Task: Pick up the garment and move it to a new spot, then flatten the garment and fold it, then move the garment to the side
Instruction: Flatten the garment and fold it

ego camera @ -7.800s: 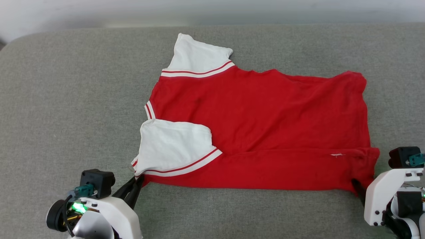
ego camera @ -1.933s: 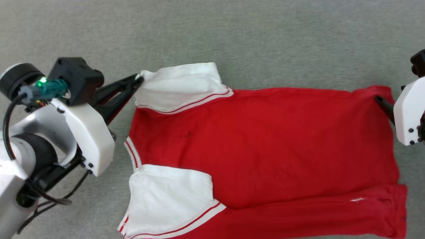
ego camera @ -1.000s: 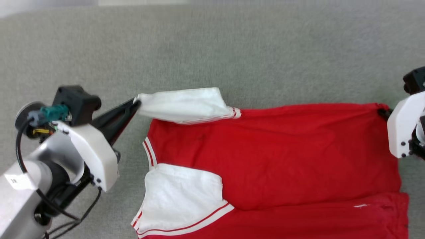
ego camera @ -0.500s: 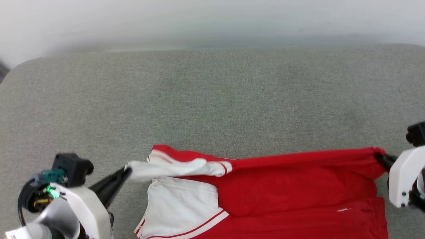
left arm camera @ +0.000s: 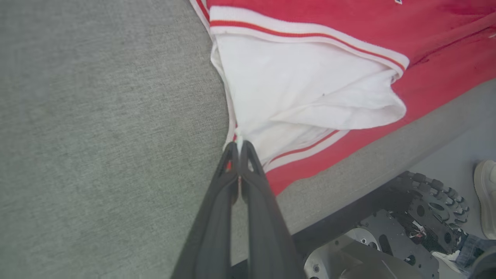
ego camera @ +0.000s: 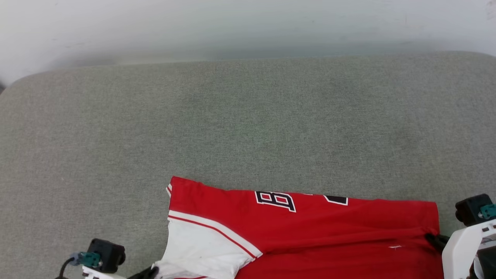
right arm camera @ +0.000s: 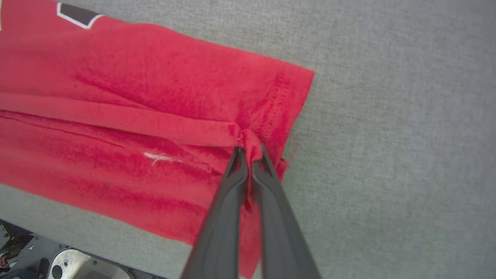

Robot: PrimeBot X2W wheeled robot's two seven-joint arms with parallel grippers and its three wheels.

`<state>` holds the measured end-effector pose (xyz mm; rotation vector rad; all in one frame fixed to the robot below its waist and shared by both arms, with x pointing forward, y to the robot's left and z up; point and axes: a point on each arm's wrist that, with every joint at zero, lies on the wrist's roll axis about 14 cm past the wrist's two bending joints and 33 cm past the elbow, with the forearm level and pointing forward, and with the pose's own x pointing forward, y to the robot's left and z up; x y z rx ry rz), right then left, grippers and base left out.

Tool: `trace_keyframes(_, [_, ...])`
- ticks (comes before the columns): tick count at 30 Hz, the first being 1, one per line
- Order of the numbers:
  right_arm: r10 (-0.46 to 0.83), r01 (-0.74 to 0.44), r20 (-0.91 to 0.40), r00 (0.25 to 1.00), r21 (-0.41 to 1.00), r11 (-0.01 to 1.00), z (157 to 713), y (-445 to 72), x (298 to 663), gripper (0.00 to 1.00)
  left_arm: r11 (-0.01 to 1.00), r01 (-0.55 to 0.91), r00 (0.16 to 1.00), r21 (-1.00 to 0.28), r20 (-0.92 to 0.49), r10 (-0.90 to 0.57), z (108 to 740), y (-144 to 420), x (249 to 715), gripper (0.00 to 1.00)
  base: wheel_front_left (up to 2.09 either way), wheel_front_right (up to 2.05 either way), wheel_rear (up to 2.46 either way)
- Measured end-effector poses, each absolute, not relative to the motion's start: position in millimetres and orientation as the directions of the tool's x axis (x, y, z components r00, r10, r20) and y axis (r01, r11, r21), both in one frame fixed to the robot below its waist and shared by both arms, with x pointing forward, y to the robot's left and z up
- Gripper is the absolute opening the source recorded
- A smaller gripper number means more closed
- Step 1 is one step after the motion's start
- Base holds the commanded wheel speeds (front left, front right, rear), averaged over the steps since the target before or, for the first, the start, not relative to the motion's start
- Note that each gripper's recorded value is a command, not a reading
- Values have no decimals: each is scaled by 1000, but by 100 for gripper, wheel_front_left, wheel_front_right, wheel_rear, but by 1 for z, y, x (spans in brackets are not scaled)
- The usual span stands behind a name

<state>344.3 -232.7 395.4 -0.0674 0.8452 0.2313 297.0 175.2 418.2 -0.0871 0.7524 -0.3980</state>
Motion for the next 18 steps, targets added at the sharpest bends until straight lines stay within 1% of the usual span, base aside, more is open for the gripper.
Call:
trace_keyframes(6, [174,-280,-778,604,-2,960,387,-233,333,0,917,320,609,-238,-690,-392,396,170,284,0,0,0,0])
trace_keyframes(10, [182,-307,-798,574,-3,952,377,-229,326,0,919,323,590,-227,-711,-383,386,171,279,0,0,0,0])
trace_keyframes(12, [181,-313,-800,572,-9,950,375,-230,326,0,917,323,581,-232,-716,-386,382,169,276,0,0,0,0])
trace_keyframes(13, [180,-313,-802,570,-10,950,374,-230,326,0,917,323,579,-235,-717,-388,380,168,275,4,0,0,0])
trace_keyframes(14, [180,-314,-799,574,-12,949,373,-230,326,40,916,323,581,-239,-714,-391,380,166,276,42,0,0,0])
trace_keyframes(15, [180,-317,-793,582,-17,948,374,-230,326,100,915,321,584,-242,-710,-393,380,165,276,95,0,0,0])
trace_keyframes(16, [177,-306,-797,577,-10,952,372,-232,325,100,915,320,588,-245,-706,-395,380,164,276,100,0,0,0])
trace_keyframes(18, [188,-306,-796,575,4,952,372,-228,323,100,916,315,605,-247,-692,-395,383,163,278,100,0,0,0])
